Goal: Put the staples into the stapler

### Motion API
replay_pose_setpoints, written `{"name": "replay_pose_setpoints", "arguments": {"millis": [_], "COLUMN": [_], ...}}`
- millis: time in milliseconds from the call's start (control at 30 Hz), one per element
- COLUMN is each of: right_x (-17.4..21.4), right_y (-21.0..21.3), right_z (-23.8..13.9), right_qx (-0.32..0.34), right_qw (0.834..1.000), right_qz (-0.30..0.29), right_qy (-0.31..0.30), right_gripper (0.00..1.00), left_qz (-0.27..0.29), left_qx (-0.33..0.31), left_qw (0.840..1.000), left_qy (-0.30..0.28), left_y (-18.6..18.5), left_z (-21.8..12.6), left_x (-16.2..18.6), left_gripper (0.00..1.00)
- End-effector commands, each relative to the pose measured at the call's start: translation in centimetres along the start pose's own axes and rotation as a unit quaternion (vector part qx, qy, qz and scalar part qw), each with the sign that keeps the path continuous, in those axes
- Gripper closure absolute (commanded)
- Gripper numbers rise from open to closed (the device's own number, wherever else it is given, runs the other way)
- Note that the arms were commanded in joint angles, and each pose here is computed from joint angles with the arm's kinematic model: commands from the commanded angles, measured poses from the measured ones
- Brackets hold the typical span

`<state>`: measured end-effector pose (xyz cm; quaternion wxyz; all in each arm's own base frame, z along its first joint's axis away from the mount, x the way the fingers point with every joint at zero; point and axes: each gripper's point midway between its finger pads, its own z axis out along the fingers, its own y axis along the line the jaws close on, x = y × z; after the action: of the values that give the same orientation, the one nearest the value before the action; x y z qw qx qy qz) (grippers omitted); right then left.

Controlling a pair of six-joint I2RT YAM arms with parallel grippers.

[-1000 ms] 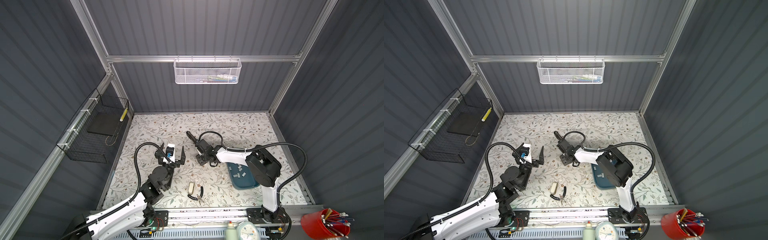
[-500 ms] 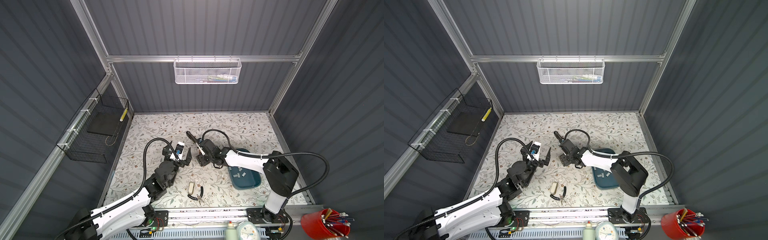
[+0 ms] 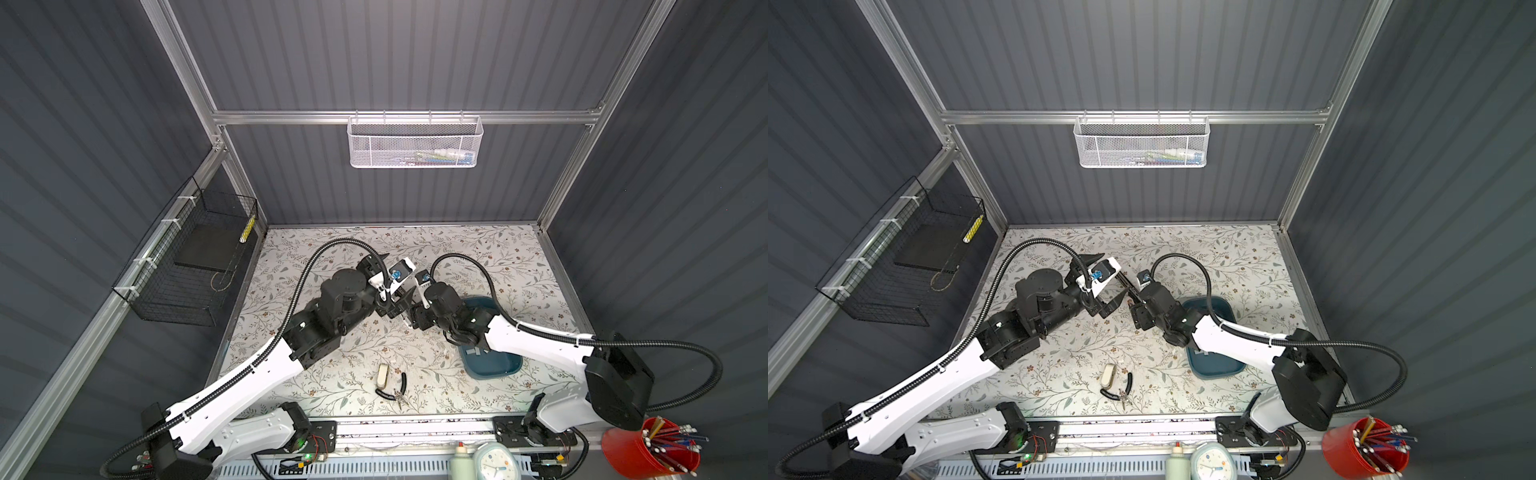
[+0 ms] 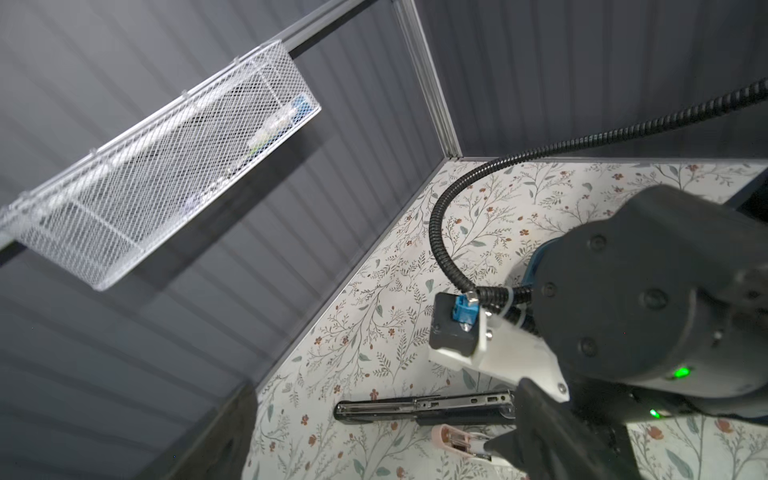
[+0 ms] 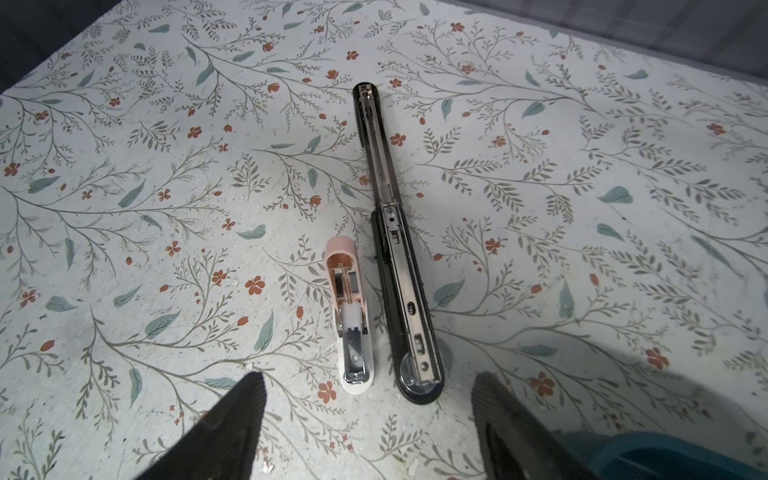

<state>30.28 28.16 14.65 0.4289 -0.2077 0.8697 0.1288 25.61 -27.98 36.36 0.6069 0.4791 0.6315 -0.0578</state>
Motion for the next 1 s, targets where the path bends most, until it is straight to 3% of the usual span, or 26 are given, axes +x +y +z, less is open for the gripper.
{"name": "replay_pose_setpoints", "arguments": {"millis": [0,67,167,267,333,400,633,867,967], "right_x": [-0.8,-0.5,-0.2,0.1,0.2,0.1,0.9,1.6,1.6], "right_y": [-1.7,-2.7,-4.5,-6.3,-7.2,-7.9,-9.6,-10.4,-10.4], "right_z": [-1.2,-1.8,-2.8,-3.7,-4.5,-5.6,-7.2,-6.9,-6.7], "right_qx": [0.020,0.027,0.038,0.049,0.051,0.051,0.067,0.072,0.070], "right_qw": [0.999,0.999,0.997,0.996,0.994,0.993,0.991,0.991,0.991], "right_qz": [0.020,0.027,0.037,0.050,0.056,0.061,0.064,0.066,0.066], "right_qy": [-0.032,-0.037,-0.049,-0.059,-0.072,-0.088,-0.100,-0.091,-0.088], "right_gripper": [0.17,0.17,0.16,0.15,0.15,0.14,0.12,0.10,0.09], "left_qz": [0.132,0.187,0.266,0.303,0.347,0.401,0.490,0.574,0.585], "left_qx": [0.108,0.163,0.257,0.313,0.363,0.374,0.416,0.426,0.433], "left_qw": [0.977,0.955,0.904,0.863,0.819,0.787,0.722,0.638,0.621], "left_qy": [0.127,0.159,0.215,0.257,0.278,0.281,0.258,0.287,0.291], "left_y": [-3.3,-4.9,-7.5,-9.1,-11.0,-12.4,-16.2,-17.1,-17.5], "left_z": [-0.7,-1.3,-2.8,-3.4,-4.6,-4.5,-3.6,-3.4,-3.5], "left_x": [5.2,7.2,11.4,14.7,17.1,18.7,21.4,24.7,25.5], "left_gripper": [0.10,0.11,0.13,0.15,0.17,0.17,0.20,0.22,0.26]}}
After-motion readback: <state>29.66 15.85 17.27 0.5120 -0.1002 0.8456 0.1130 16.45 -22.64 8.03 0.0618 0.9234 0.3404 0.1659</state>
